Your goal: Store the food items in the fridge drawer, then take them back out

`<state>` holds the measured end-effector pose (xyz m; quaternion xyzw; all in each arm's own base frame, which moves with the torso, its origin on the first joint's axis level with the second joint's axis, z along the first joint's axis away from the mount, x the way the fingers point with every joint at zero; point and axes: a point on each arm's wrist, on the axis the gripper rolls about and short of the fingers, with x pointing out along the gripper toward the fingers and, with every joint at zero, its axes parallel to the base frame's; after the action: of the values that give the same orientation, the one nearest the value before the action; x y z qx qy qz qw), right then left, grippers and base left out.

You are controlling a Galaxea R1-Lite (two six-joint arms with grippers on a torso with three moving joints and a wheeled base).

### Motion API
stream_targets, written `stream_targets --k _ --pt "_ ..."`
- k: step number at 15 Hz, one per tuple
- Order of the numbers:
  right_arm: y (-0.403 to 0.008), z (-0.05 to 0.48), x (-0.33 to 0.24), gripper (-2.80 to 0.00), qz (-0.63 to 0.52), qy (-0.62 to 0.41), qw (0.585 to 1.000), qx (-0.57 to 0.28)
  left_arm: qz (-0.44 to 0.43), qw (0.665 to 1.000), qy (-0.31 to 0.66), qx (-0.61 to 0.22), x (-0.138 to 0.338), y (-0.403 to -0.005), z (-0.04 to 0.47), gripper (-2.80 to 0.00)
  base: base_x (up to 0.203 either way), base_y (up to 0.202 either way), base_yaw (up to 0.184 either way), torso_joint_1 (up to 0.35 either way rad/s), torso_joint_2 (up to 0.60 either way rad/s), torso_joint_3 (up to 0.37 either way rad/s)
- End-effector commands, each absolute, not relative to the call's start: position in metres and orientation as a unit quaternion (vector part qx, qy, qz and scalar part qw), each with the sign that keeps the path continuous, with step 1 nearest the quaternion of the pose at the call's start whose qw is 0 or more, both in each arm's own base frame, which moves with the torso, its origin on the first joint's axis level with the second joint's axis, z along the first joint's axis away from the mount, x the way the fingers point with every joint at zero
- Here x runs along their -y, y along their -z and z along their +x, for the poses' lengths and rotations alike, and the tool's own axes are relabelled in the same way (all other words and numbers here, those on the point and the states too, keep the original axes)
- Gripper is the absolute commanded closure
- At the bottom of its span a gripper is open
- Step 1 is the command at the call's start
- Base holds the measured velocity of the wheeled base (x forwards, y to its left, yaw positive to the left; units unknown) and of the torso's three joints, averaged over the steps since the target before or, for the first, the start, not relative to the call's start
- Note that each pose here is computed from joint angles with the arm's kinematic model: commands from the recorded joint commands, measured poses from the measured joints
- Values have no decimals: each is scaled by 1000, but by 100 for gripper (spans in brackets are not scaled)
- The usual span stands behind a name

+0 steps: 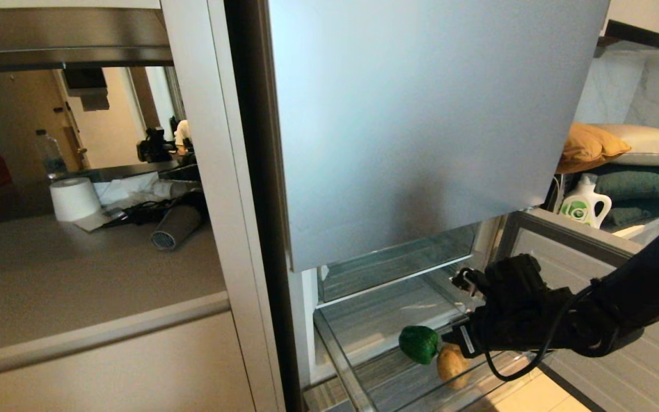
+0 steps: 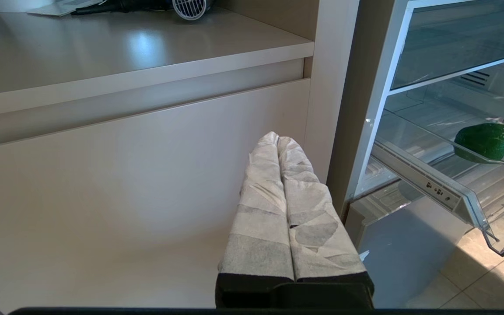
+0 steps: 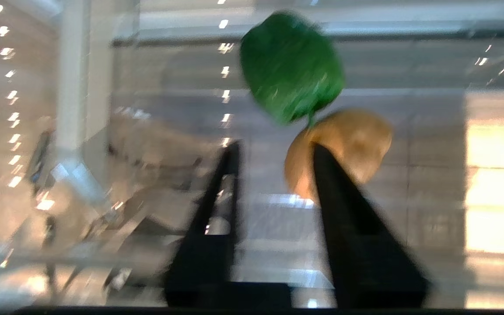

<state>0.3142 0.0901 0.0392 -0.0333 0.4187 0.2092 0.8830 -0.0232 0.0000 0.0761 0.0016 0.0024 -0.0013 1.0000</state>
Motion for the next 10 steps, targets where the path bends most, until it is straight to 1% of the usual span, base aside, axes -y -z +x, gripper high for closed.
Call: stream_targets --k 1,3,10 --pt "-12 327 -93 -280 -39 -203 886 -416 2 1000 1 -2 0 -76 -23 0 0 0 0 0 0 0" --pt "-3 338 -95 -280 -54 -204 897 -389 2 1000 1 -2 0 -76 -23 0 0 0 0 0 0 0" --pt "12 363 -102 -280 -71 -211 900 -375 2 1000 1 -2 0 -76 -23 0 0 0 0 0 0 0"
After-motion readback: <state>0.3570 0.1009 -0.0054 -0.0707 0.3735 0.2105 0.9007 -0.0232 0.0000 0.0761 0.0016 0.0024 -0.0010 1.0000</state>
